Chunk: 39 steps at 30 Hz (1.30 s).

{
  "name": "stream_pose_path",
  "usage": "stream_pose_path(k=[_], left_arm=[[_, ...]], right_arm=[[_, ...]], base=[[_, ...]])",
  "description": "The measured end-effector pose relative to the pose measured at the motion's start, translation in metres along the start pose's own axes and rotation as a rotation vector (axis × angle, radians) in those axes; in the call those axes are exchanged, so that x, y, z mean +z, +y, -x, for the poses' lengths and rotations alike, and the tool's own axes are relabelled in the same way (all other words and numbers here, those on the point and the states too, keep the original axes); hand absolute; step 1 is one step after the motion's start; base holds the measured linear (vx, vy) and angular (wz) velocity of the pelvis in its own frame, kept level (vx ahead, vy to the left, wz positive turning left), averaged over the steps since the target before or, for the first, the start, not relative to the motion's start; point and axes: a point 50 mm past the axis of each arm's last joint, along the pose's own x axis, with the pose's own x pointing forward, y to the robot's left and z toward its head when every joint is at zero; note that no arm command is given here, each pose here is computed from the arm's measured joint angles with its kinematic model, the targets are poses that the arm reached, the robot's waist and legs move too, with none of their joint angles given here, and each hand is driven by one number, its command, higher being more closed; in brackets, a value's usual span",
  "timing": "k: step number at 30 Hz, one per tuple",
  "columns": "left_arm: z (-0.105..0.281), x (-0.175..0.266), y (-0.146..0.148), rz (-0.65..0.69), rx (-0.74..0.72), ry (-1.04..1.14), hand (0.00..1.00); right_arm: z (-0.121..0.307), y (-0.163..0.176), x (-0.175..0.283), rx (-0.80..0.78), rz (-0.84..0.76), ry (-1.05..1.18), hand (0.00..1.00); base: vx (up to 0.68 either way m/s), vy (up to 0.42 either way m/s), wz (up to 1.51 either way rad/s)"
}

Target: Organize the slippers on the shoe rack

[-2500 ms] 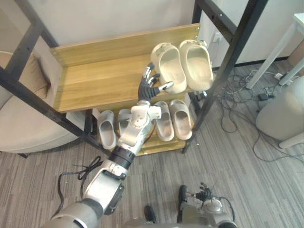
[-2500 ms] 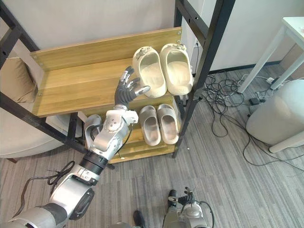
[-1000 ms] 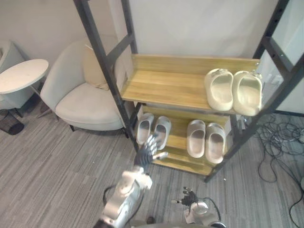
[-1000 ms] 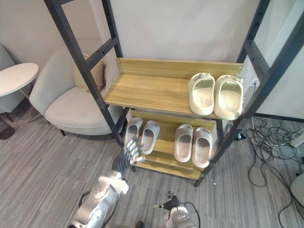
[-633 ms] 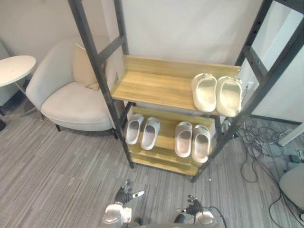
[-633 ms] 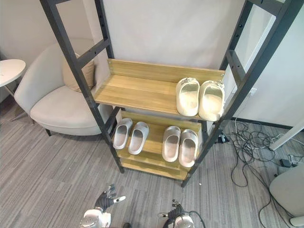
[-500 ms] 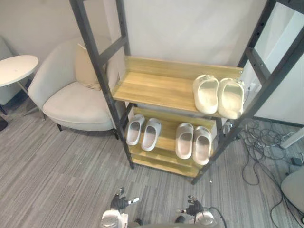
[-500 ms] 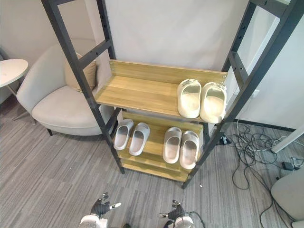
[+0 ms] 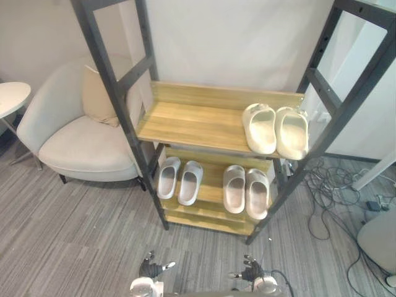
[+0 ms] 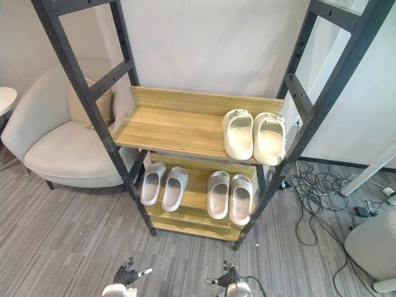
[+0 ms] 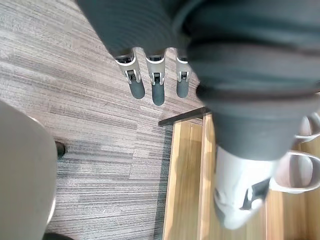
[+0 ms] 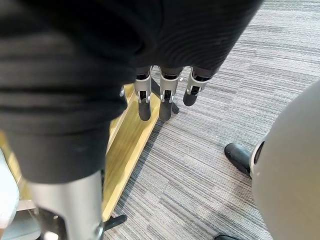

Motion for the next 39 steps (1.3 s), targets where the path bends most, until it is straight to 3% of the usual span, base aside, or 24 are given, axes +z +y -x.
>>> stream_pose_path(k=[8,19,23,34,39], left_arm=[[-0.006,0.013,0.012,-0.019,0.024,-0.038,0.0],[-0.01,0.041,-0.006,0.027,-0.026,-0.114,0.0],[-0.008,0.042,-0.012,0.018,-0.042,-0.119,0.0],[-0.009,0.028,0.002,-0.028,-0.012,-0.074,0.0],[-0.009,0.022,0.009,-0.024,0.012,-0.053,0.0]], right_arm=[[-0.004,-0.027,0.013,-0.022,0.042,-0.058,0.0],[-0.012,-0.048,0.064,-0.113,-0.052,-0.199,0.0],[-0.01,-0.057,0.048,-0.15,-0.107,-0.16,0.0],[-0.005,-0.024,0.024,-0.07,-0.141,-0.084,0.0],[-0.006,-0.024,0.024,-0.07,-0.139,-0.081,0.0]], base=[[0.03,-0.002,0.28],[0.0,-0.052,1.12],[-0.04,0.069,0.93],[0.03,0.145,0.66],[0.16,-0.078,0.85]])
